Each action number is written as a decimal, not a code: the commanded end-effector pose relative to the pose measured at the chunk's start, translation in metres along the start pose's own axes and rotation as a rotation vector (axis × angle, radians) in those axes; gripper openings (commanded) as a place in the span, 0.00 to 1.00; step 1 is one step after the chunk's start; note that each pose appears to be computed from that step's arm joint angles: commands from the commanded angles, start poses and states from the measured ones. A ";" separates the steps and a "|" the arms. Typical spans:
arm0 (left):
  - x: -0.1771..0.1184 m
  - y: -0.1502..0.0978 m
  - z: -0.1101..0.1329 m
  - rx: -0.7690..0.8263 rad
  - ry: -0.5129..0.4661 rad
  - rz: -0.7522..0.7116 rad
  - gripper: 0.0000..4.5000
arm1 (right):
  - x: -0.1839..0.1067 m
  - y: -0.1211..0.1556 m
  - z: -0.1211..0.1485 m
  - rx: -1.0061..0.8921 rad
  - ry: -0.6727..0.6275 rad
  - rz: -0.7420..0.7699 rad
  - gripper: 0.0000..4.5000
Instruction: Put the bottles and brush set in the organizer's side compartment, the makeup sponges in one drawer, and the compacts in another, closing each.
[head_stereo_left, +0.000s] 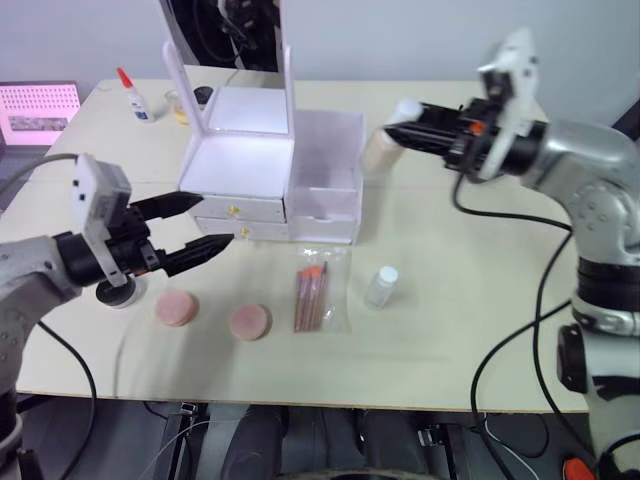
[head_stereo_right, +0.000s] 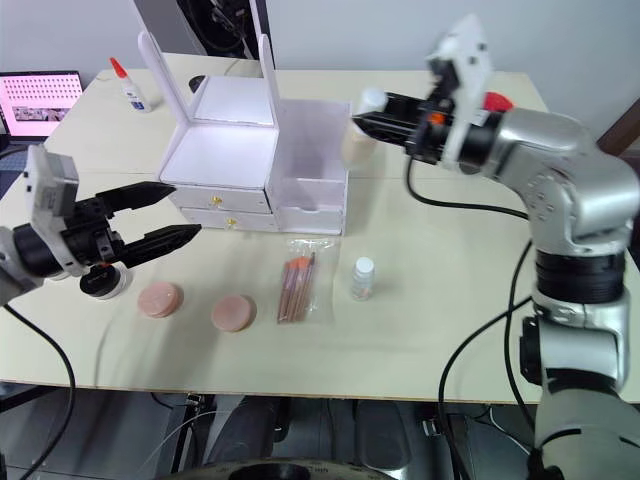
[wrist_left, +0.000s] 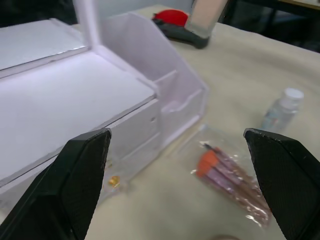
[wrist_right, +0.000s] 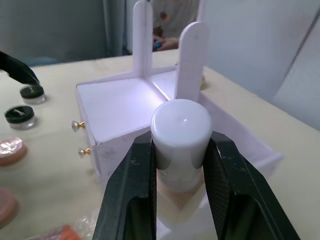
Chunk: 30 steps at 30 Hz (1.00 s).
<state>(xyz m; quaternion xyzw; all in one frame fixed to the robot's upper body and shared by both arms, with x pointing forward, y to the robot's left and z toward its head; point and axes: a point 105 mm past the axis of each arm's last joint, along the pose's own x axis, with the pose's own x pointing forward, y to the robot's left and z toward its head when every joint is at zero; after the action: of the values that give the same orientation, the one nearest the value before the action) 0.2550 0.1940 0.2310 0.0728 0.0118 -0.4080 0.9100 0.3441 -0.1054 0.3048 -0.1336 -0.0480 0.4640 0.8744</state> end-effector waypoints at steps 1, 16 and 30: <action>-0.009 -0.006 0.018 0.060 -0.069 0.046 1.00 | 0.009 0.004 0.001 0.058 0.085 -0.007 0.17; -0.004 -0.009 0.025 0.070 -0.106 0.062 1.00 | 0.040 -0.004 -0.053 0.211 0.247 -0.230 0.17; 0.005 -0.006 0.028 0.081 -0.105 0.028 1.00 | 0.050 0.018 -0.077 0.153 0.270 -0.223 0.41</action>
<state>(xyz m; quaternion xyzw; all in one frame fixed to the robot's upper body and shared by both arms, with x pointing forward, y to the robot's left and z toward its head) 0.2539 0.1833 0.2506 0.0736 -0.0386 -0.3969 0.9141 0.3778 -0.0725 0.2044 -0.1125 0.1314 0.3386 0.9249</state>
